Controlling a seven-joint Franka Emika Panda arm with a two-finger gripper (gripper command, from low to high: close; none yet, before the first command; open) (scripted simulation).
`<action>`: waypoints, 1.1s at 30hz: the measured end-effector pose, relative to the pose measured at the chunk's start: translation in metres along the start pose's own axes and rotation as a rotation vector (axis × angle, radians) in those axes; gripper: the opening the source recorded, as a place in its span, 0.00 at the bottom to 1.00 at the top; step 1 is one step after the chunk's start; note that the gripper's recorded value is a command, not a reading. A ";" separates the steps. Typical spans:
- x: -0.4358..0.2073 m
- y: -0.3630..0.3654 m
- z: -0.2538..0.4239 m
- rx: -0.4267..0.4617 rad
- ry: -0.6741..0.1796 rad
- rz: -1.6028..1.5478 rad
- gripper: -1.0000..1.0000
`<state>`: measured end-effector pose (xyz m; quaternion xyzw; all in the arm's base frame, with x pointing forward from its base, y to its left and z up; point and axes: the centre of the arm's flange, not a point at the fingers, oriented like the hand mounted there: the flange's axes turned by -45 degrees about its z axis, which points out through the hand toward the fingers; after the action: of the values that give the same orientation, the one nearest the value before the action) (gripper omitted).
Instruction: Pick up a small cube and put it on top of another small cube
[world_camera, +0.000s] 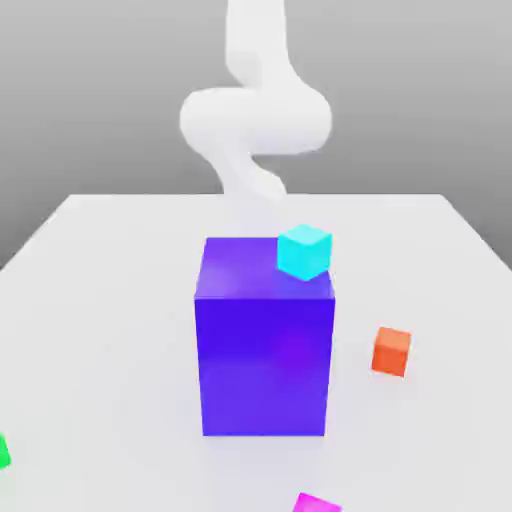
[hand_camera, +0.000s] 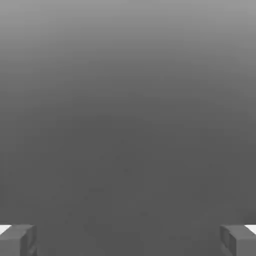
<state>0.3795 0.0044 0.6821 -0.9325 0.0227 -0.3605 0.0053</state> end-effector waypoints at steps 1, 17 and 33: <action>0.001 -0.002 0.019 -0.004 -0.027 0.013 0.50; -0.065 -0.030 0.293 -0.079 -0.417 0.204 0.50; -0.249 -0.048 0.500 -0.164 -0.722 0.353 0.50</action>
<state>0.5340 0.0609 0.1458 -0.9782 0.2077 -0.0005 0.0003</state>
